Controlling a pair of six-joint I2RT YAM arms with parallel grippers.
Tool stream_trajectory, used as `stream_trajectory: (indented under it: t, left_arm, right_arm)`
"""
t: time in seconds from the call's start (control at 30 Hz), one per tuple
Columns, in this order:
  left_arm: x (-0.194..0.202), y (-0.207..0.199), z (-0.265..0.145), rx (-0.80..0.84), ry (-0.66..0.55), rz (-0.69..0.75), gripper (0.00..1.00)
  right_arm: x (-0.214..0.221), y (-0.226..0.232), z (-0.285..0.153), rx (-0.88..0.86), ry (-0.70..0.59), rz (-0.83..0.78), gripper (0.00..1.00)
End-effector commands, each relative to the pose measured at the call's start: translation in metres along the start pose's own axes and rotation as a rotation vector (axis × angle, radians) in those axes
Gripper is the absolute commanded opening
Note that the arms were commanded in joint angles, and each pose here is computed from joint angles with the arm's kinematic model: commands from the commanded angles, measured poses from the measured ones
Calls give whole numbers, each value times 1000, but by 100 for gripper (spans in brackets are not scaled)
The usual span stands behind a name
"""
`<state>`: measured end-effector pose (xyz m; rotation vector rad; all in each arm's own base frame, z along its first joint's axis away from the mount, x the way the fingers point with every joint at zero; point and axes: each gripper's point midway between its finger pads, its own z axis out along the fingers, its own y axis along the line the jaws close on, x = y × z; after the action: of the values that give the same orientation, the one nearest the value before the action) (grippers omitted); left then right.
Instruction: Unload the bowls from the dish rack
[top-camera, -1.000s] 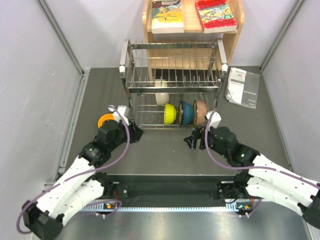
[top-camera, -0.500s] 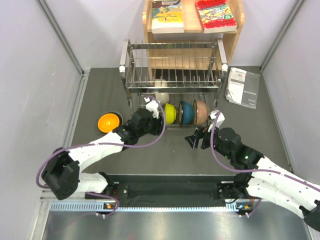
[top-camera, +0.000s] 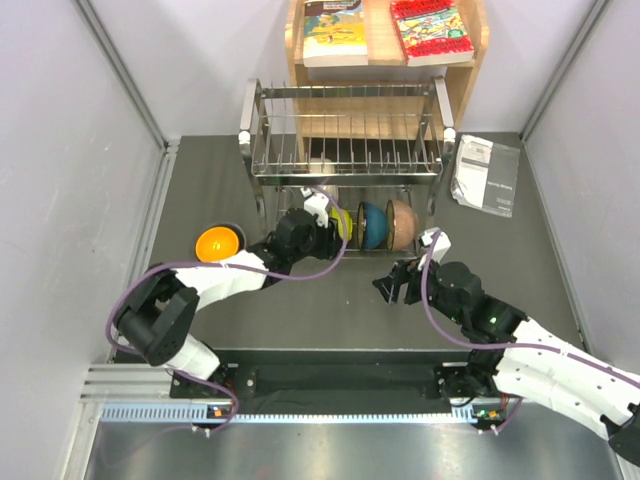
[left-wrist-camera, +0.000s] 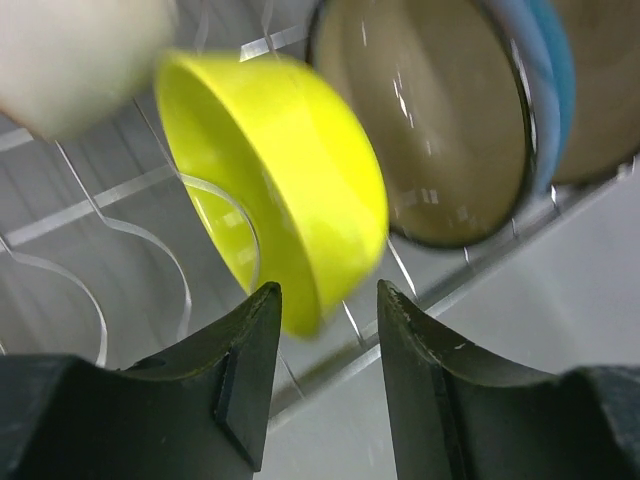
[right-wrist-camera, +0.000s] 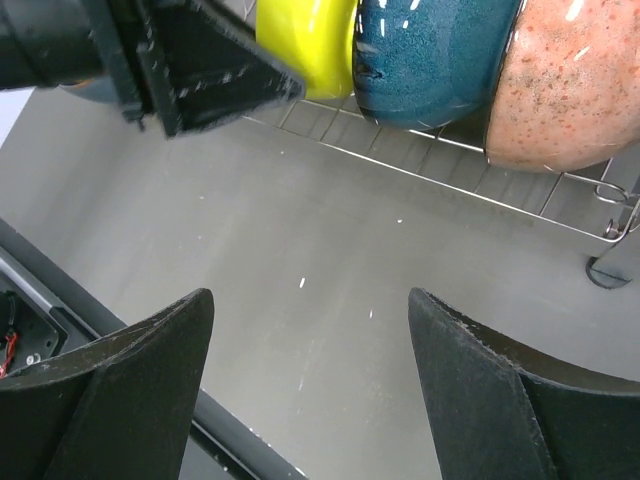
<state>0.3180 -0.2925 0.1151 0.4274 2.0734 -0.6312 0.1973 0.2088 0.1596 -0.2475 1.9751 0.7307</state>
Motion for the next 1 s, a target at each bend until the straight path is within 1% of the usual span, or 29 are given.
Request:
stream_trajectory:
  t: [0.0, 0.17, 0.3, 0.37, 0.4, 0.43, 0.53, 0.6, 0.67, 0.77, 0.87, 0.97]
  left_arm:
    - [-43, -10, 9, 82, -162, -7, 48]
    - [-35, -11, 15, 124, -180, -22, 48]
    - [-26, -16, 19, 169, -173, -35, 47]
    - [-21, -16, 23, 175, -161, -40, 41]
    - [-21, -16, 24, 180, -165, -42, 36]
    - [-21, -17, 24, 185, -165, -43, 26]
    - [-20, -19, 21, 198, -169, -44, 14]
    - [-22, -20, 20, 199, -171, -44, 12]
    - [-26, -22, 17, 210, -182, -40, 7]
    - [-36, -25, 9, 233, -215, -51, 4]
    - [-50, -29, -1, 283, -271, -90, 4]
    - [-57, -34, -8, 312, -300, -117, 3]
  right_arm:
    - [-5, -2, 1, 3, -39, 24, 78]
    - [8, -7, 4, 11, -12, 33, 78]
    - [8, -8, 4, 10, -17, 38, 78]
    - [8, -7, 5, 12, -13, 36, 78]
    - [9, -8, 5, 16, -8, 34, 78]
    - [8, -8, 5, 17, -9, 34, 78]
    - [11, -10, 5, 21, -6, 37, 78]
    - [11, -11, 4, 24, -10, 42, 78]
    - [11, -12, 4, 30, -14, 48, 78]
    - [8, -12, 3, 30, -24, 53, 78]
    - [7, -12, 2, 30, -28, 54, 78]
    - [5, -11, 2, 31, -32, 55, 78]
